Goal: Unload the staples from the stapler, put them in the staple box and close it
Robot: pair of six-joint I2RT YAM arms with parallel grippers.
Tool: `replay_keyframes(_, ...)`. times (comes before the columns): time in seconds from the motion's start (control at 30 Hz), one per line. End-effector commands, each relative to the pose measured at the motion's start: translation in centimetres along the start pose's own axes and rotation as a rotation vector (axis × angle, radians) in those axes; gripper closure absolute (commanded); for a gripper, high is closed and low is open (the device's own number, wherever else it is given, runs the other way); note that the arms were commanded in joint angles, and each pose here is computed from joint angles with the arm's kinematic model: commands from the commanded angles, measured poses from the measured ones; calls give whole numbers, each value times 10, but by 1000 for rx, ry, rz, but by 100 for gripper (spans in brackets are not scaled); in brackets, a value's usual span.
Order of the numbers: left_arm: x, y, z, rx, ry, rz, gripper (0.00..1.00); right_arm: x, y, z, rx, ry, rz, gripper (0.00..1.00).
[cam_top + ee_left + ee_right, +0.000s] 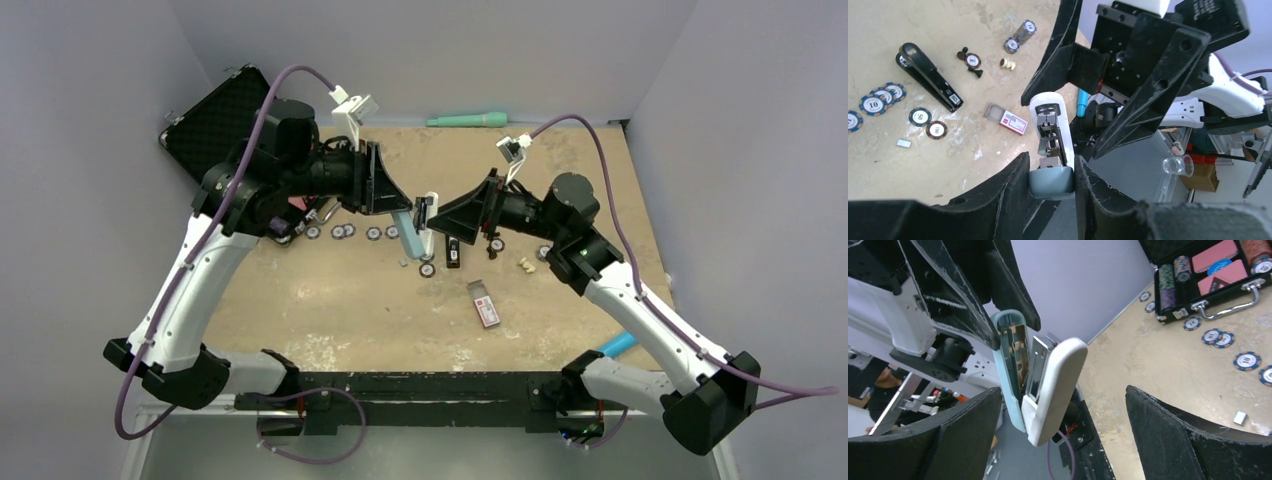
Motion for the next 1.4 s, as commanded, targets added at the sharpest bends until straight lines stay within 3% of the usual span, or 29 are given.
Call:
replay_keyframes(0.0, -7, -21, 13, 6, -10, -89, 100, -8, 24, 12, -43, -80, 148, 1)
replay_keyframes(0.33, -3, -24, 17, -25, -14, -113, 100, -7, 24, 2, -27, -74, 242, 1)
replay_keyframes(0.83, 5, -29, 22, -39, -38, -192, 100, -4, 20, -5, 16, -98, 285, 13)
replay_keyframes(0.97, 7, -29, 23, -38, -47, -204, 100, -6, 24, -3, 6, -106, 315, 30)
replay_keyframes(1.07, 7, -29, 24, -33, -54, -215, 100, -5, 25, -3, 7, -107, 321, 49)
replay_keyframes(1.13, 7, -29, 24, -30, -55, -213, 100, -4, 25, -3, 8, -107, 325, 64)
replay_keyframes(1.23, 7, -26, 24, -31, -56, -201, 100, -2, 23, -3, 17, -103, 314, 98)
replay_keyframes(1.37, 8, -20, 23, -38, -61, -168, 100, 1, 21, -2, 19, -97, 301, 100)
Point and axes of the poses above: each gripper's point midway between its finger pads, its own x axis out along the fingers, its own y axis along the line the jaws close on, z = x × y, the point moved 7 cm from there along -x, back along the fingers, and after that the axes turned 12 degrees about -x, right-handed, at the moved point
